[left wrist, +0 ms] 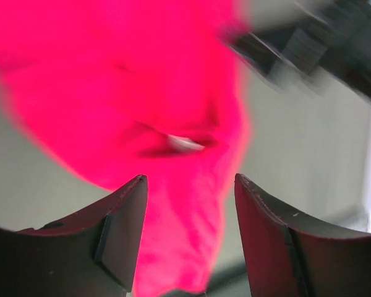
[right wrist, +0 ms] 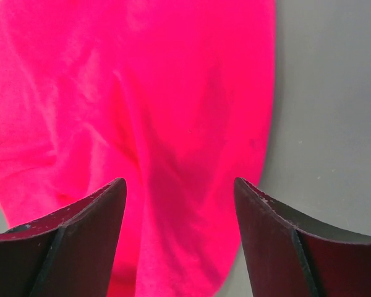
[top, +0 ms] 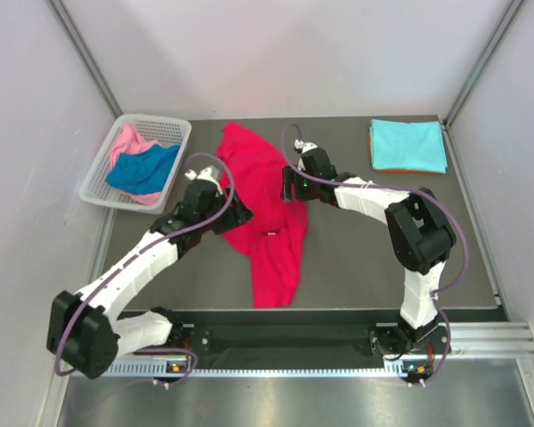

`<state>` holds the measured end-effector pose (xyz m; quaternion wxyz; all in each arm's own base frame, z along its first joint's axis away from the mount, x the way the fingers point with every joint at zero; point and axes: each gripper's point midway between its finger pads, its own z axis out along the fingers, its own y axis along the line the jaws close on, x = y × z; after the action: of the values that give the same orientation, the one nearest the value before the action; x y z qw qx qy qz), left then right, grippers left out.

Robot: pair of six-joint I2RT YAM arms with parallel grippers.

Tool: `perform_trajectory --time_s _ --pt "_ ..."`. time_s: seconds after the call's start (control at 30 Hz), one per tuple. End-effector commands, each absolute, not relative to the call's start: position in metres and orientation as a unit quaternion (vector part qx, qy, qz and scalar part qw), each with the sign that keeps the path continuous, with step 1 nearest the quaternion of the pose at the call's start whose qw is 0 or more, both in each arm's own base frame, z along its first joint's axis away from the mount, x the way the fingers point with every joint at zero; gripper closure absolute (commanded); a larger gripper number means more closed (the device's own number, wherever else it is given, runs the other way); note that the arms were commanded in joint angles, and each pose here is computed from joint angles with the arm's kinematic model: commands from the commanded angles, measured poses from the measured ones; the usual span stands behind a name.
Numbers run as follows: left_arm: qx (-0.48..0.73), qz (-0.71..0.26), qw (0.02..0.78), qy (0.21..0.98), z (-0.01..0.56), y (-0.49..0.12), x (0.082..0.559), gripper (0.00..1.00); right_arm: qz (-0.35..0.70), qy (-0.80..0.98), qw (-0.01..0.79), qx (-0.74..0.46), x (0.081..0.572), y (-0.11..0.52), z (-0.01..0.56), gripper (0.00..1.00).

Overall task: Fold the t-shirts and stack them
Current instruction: Flatten the tshirt out

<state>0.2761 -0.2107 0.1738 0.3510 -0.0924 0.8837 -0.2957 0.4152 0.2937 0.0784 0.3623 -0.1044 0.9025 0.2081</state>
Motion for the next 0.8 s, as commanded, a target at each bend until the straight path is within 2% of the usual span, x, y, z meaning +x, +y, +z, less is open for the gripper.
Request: perform_trajectory --time_s 0.0,0.1,0.3,0.57,0.67,0.77 --pt "-0.169 -0.255 0.319 0.897 0.129 -0.167 0.293 0.37 0.205 0.893 0.383 -0.113 0.428 0.298 0.089 0.3" --pt "-0.214 -0.213 0.321 0.897 0.1 -0.141 0.303 0.35 0.175 0.9 0.389 -0.089 0.431 0.286 0.079 0.32" --pt "-0.247 -0.137 0.31 0.908 0.055 -0.119 0.318 0.36 0.197 0.891 0.397 -0.097 0.415 0.293 0.098 0.35" --pt "-0.27 -0.112 0.306 0.906 0.035 -0.113 0.341 0.41 0.214 0.883 0.399 -0.122 0.389 0.313 0.113 0.36" --pt "-0.265 -0.111 0.313 0.905 0.037 -0.115 0.354 0.47 0.198 0.888 0.397 -0.122 0.388 0.31 0.104 0.35" --pt "-0.258 -0.111 0.317 0.906 0.039 -0.116 0.361 0.63 0.196 0.889 0.396 -0.121 0.388 0.308 0.096 0.34"
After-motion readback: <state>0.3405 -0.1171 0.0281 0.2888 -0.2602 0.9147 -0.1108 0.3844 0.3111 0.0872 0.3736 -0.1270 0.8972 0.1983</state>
